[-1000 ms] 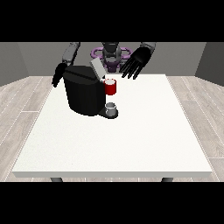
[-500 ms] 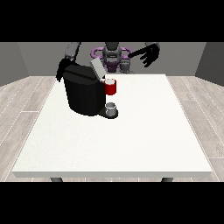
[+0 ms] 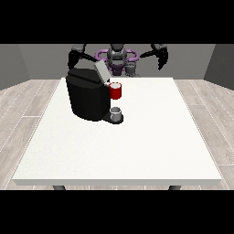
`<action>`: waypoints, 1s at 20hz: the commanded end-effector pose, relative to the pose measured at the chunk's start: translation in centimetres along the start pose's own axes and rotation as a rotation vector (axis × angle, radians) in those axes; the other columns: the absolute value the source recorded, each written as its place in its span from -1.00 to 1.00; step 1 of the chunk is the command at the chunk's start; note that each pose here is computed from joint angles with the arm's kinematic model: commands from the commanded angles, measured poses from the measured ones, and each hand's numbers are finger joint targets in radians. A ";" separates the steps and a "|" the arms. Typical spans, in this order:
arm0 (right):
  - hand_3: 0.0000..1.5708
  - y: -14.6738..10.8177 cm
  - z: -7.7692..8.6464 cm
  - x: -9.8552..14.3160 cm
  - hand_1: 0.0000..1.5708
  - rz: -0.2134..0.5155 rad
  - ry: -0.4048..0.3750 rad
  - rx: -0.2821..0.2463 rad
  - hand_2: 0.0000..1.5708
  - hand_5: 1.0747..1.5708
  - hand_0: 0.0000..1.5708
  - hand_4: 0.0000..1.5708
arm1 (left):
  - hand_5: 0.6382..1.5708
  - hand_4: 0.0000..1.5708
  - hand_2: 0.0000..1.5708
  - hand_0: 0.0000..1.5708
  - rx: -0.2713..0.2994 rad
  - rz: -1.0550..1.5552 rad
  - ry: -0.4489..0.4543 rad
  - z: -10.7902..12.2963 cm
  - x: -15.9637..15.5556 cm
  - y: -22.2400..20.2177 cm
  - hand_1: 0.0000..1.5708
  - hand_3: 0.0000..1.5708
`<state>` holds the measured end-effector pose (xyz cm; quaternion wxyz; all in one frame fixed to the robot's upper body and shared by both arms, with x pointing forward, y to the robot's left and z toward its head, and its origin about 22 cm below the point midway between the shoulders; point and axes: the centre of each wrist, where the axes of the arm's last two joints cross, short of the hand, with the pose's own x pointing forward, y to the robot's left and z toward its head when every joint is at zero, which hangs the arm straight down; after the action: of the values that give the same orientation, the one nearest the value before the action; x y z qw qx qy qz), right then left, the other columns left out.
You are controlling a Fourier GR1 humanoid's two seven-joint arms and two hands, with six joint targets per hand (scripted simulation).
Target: Insert the coffee pod into the coffee machine and close the lid
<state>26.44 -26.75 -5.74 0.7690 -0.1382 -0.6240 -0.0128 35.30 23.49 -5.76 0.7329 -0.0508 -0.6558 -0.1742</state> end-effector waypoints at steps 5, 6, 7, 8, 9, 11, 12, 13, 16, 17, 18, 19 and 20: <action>-1.00 -0.8 -2.3 5.2 -1.00 0.022 -0.103 0.147 -1.00 1.00 -1.00 -0.75 | 1.00 -0.53 -1.00 -1.00 -0.002 0.113 0.061 2.0 -2.2 -1.6 -1.00 -1.00; -1.00 1.4 -2.0 7.7 -1.00 0.062 -0.175 0.220 -1.00 1.00 -1.00 -0.80 | 1.00 -0.45 -1.00 -1.00 0.036 0.079 0.064 2.7 -2.5 0.1 -1.00 -1.00; -1.00 0.8 -2.1 7.5 -1.00 0.046 -0.217 0.189 -1.00 1.00 -1.00 -0.86 | 1.00 -0.42 -1.00 -1.00 0.052 0.080 0.024 2.4 -1.4 0.6 -1.00 -1.00; -1.00 -1.3 -2.7 7.6 -1.00 0.072 -0.186 0.173 -1.00 1.00 -1.00 -0.68 | 1.00 -0.48 -1.00 -1.00 0.023 0.083 0.037 2.3 -1.3 -0.7 -1.00 -1.00; -1.00 0.2 -2.9 9.2 -1.00 0.067 -0.208 0.199 -1.00 1.00 -1.00 -0.70 | 1.00 -0.51 -1.00 -1.00 0.060 0.076 0.039 2.0 -0.9 -1.1 -1.00 -1.00; -1.00 -0.3 -4.1 11.2 -1.00 0.052 -0.205 0.172 -1.00 1.00 -1.00 -1.00 | 1.00 -0.50 -1.00 -1.00 0.033 0.067 -0.001 2.2 -0.3 -1.3 -1.00 -1.00; -1.00 -2.9 -4.0 9.3 -1.00 0.019 -0.217 0.133 -1.00 1.00 -1.00 -1.00 | 1.00 -0.50 -1.00 -1.00 0.023 0.097 -0.003 3.0 -0.7 -1.5 -1.00 -1.00; -1.00 -2.2 -4.4 10.1 -1.00 0.007 -0.204 0.154 -1.00 1.00 -1.00 -1.00 | 1.00 -0.50 -1.00 -1.00 0.034 0.081 -0.031 2.2 1.1 -1.0 -1.00 -1.00; -1.00 -2.2 -5.6 12.5 -1.00 -0.036 -0.234 0.138 -1.00 1.00 -1.00 -0.86 | 1.00 -0.51 -1.00 -1.00 0.051 0.042 -0.105 2.7 2.8 2.7 -1.00 -1.00; -1.00 -2.5 -5.5 10.8 -1.00 -0.039 -0.204 0.133 -1.00 1.00 -1.00 -0.78 | 1.00 -0.55 -1.00 -1.00 0.038 0.056 -0.093 2.9 1.8 -1.3 -1.00 -1.00; -1.00 -3.3 -6.1 11.2 -1.00 -0.053 -0.198 0.119 -1.00 1.00 -1.00 -1.00 | 1.00 -0.54 -1.00 -1.00 0.042 0.056 -0.118 1.7 4.1 -0.8 -1.00 -1.00; -1.00 -1.6 -5.8 11.4 -1.00 -0.079 -0.209 0.139 -1.00 1.00 -1.00 -1.00 | 1.00 -0.55 -1.00 -1.00 0.044 0.039 -0.124 3.1 2.4 -1.0 -1.00 -1.00; -1.00 -1.3 -6.2 11.7 -1.00 -0.103 -0.191 0.143 -1.00 1.00 -1.00 -0.89 | 1.00 -0.56 -1.00 -1.00 0.037 0.033 -0.116 2.8 3.1 -0.9 -1.00 -1.00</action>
<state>33.64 -28.15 4.06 0.7107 -0.0728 -0.6992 0.0267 32.89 23.32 -3.50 0.7104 -0.0614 -0.6869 -0.1408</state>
